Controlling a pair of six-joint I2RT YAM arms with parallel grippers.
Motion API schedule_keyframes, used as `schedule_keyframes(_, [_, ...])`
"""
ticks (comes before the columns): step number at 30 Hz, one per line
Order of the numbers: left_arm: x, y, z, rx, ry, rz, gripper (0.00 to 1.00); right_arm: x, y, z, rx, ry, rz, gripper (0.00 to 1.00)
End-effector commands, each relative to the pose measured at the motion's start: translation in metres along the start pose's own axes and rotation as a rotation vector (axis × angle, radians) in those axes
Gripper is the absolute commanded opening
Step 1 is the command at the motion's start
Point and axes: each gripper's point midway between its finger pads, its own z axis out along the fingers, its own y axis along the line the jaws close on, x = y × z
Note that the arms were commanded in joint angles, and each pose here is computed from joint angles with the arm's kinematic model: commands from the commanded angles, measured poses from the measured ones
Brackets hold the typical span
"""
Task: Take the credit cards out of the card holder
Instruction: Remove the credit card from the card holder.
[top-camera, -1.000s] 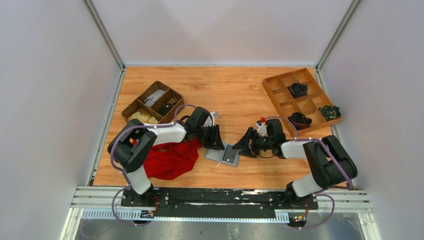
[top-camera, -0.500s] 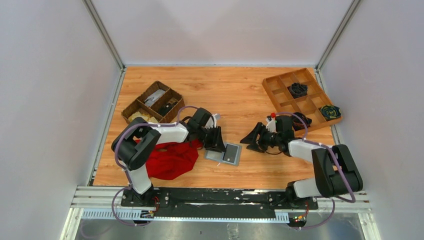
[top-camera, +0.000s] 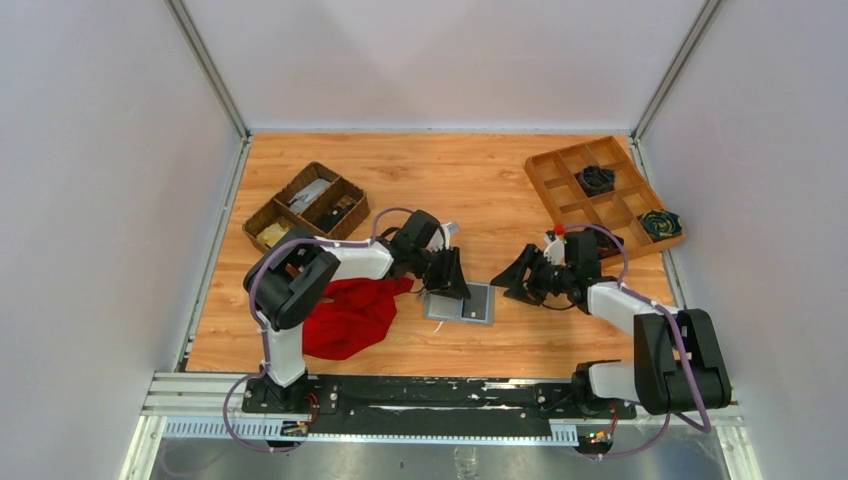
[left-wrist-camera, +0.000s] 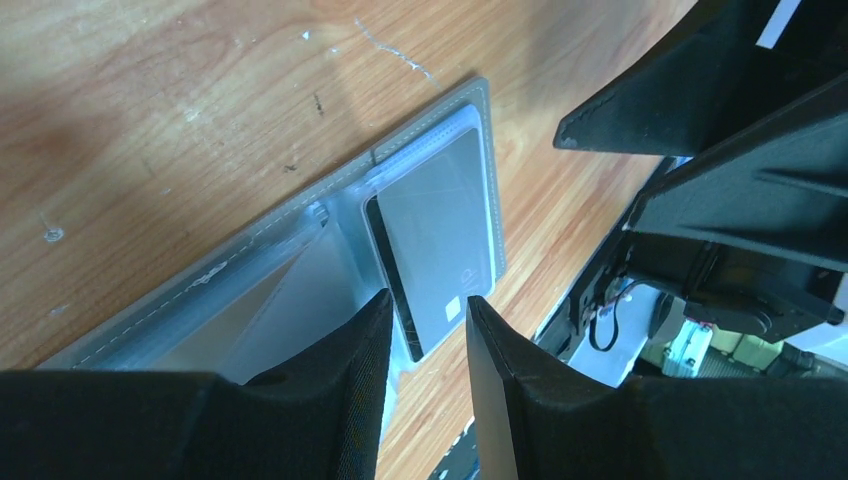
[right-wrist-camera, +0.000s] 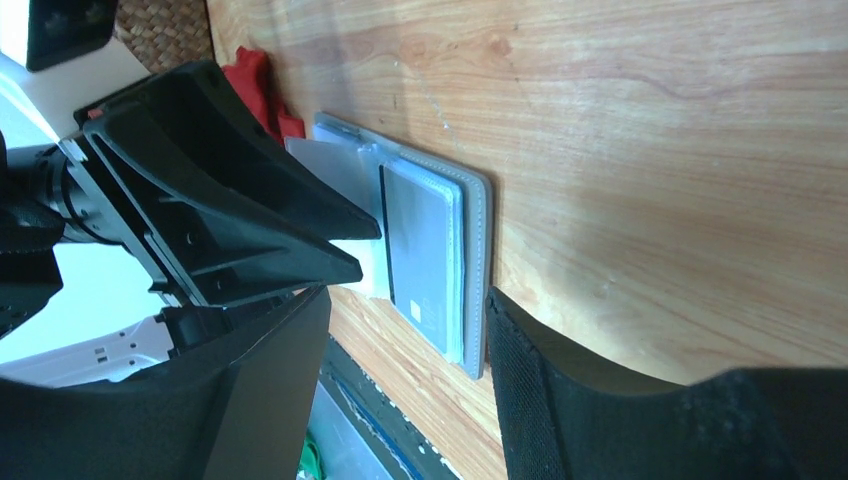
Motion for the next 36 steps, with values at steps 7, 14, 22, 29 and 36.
schedule_keyframes(7, [-0.009, -0.008, -0.021, -0.010, -0.091, 0.004, 0.38, 0.016, 0.033, 0.000, -0.111, 0.095, -0.110, 0.64])
schedule_keyframes(14, [-0.013, -0.002, -0.021, -0.037, -0.116, 0.000, 0.40, 0.029, 0.038, 0.015, -0.169, 0.165, -0.086, 0.64])
schedule_keyframes(22, [-0.007, 0.008, -0.014, -0.049, -0.084, -0.011, 0.41, 0.038, 0.031, 0.021, -0.146, 0.185, -0.087, 0.64])
schedule_keyframes(29, [0.001, 0.019, -0.008, -0.065, -0.055, -0.023, 0.41, 0.039, 0.022, 0.024, -0.112, 0.177, -0.080, 0.64])
schedule_keyframes(36, [0.004, 0.026, -0.006, -0.082, -0.048, -0.034, 0.41, 0.041, 0.013, 0.025, -0.081, 0.177, -0.071, 0.63])
